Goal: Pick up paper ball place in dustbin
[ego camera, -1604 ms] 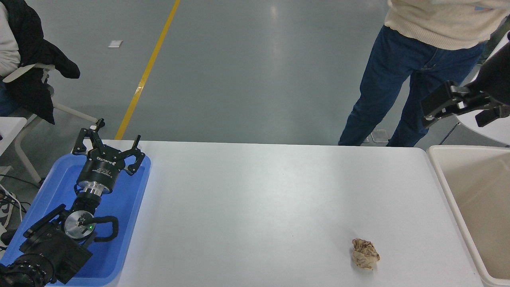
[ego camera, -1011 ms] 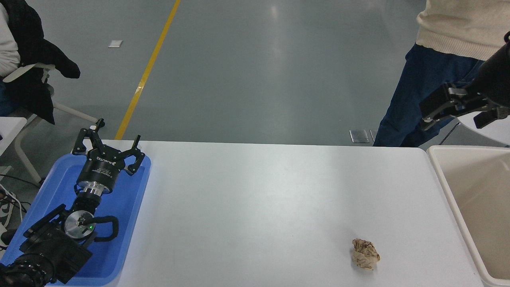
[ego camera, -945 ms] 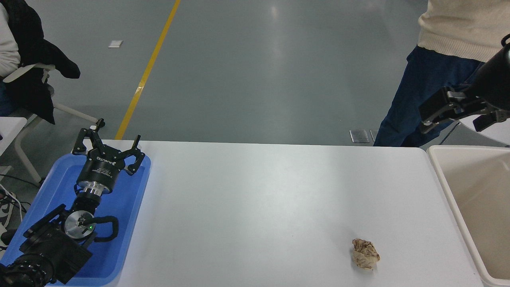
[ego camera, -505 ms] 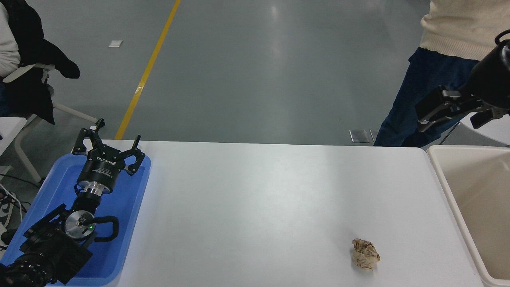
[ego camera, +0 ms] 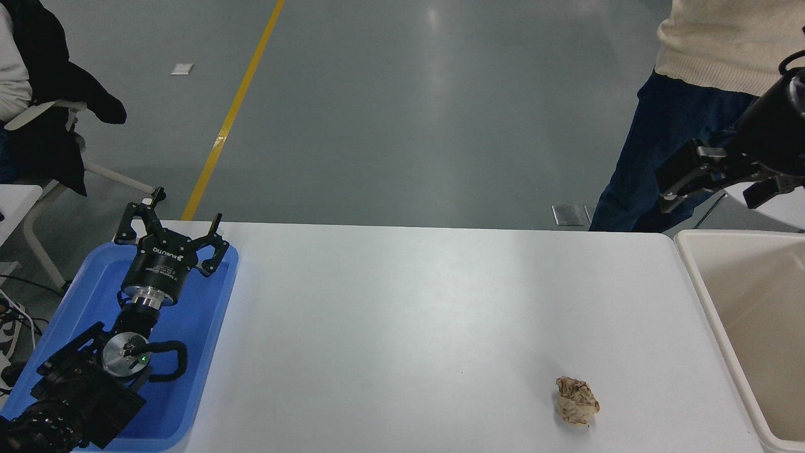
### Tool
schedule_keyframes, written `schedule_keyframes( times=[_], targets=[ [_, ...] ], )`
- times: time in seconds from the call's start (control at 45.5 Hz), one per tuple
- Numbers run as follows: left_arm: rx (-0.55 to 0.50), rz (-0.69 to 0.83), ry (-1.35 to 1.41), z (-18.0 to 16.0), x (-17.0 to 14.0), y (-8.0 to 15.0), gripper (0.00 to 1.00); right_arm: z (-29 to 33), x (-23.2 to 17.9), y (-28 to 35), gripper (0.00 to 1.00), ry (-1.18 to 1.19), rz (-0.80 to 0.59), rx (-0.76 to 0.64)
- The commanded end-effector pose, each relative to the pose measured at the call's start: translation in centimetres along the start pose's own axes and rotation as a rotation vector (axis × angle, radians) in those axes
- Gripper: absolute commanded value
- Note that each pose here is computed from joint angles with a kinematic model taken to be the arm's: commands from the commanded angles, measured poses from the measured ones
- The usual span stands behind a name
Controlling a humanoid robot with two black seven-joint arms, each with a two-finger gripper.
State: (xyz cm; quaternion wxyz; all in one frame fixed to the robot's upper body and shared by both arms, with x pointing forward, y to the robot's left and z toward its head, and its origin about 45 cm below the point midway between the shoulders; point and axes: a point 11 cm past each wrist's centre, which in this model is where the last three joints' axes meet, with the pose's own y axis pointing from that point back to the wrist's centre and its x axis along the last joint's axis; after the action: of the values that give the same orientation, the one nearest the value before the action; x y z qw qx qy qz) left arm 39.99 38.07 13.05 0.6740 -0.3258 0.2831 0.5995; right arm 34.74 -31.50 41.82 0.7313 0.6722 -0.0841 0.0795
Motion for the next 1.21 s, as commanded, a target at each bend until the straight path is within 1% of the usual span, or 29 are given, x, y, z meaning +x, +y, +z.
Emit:
schedule_keyframes(
  times=[0.0, 0.088, 0.264, 0.418, 0.527, 0.593, 0.681, 0.791, 1.011, 1.187],
  targets=[
    [0.0, 0.001, -0.001, 0.0, 0.0, 0.0, 1.0, 0.5, -1.9, -4.5, 1.0, -0.02, -0.13, 0.001],
    [0.0, 0.0, 0.0, 0.0, 0.0, 0.0, 1.0, 0.5, -3.2, -6.9, 1.0, -0.025, -0.197, 0.007],
    [-0.001, -0.001, 0.0, 0.0, -0.1, -0.1, 1.0, -0.5, -5.1, -10.5, 1.0, -0.025, -0.285, 0.077],
    [0.0, 0.0, 0.0, 0.0, 0.0, 0.0, 1.0, -2.0, -5.8, -14.4, 1.0, -0.041, -0.222, 0.152],
    [0.0, 0.0, 0.0, 0.0, 0.0, 0.0, 1.0, -2.3, -6.8, -16.9, 1.0, -0.038, -0.196, 0.158],
    [-0.001, -0.001, 0.0, 0.0, -0.1, -0.1, 1.0, -2.2, -6.8, -18.1, 0.98, -0.033, -0.145, 0.154],
    [0.0, 0.0, 0.0, 0.0, 0.0, 0.0, 1.0, -1.7, -7.3, -19.8, 0.98, -0.048, -0.095, 0.145],
    [0.0, 0.0, 0.0, 0.0, 0.0, 0.0, 1.0, -1.8, -9.0, -21.7, 0.98, -0.042, -0.12, 0.143],
    [0.0, 0.0, 0.001, -0.1, 0.0, 0.0, 1.0, -5.0, -11.4, -23.5, 0.98, -0.026, -0.189, 0.227],
    [0.0, 0.0, 0.001, -0.1, 0.0, 0.0, 1.0, -6.5, -11.8, -24.0, 0.99, -0.032, -0.196, 0.272]
  ],
)
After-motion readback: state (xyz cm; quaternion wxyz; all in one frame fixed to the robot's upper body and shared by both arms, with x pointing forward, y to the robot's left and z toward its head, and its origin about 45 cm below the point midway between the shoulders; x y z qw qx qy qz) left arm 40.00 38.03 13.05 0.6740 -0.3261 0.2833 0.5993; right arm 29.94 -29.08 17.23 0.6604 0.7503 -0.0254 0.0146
